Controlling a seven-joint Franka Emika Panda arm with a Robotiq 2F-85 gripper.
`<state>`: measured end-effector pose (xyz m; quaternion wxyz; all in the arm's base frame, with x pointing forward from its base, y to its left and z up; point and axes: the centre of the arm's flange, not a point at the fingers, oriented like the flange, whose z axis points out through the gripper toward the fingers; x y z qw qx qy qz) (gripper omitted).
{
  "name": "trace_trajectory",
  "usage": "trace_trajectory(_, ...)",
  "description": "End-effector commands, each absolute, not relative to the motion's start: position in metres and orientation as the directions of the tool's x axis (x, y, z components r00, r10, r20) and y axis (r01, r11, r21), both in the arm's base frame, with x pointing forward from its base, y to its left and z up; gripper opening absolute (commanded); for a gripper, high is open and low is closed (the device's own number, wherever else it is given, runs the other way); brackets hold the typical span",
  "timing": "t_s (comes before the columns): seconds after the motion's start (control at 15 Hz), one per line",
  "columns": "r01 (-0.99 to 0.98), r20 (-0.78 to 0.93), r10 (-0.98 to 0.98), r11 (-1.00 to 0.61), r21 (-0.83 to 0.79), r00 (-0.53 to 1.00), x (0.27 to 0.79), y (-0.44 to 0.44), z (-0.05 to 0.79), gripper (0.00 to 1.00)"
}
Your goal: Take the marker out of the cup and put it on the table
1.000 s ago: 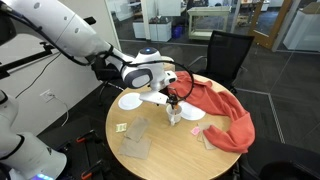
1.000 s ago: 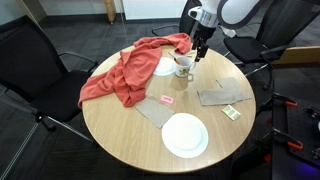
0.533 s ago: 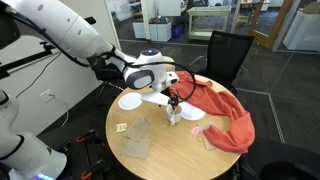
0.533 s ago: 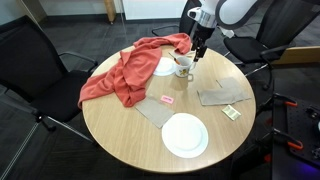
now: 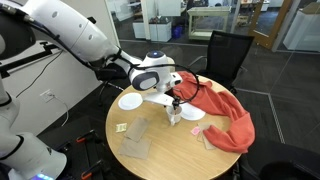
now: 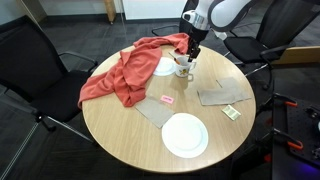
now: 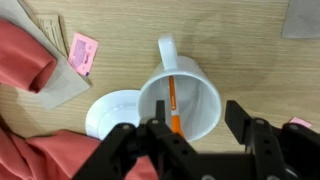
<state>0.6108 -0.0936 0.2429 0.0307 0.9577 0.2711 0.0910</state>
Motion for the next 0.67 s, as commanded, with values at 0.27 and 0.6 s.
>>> trace_trajectory(0.27, 0.503, 0.182, 0.513, -0.858, 0.102, 0.839, 0.643, -0.096, 0.23, 0.41)
trace_trajectory(0.6, 0.499, 0.191, 0.508, -0.861, 0.098, 0.84, 0.654, -0.097, 0.22, 0.44)
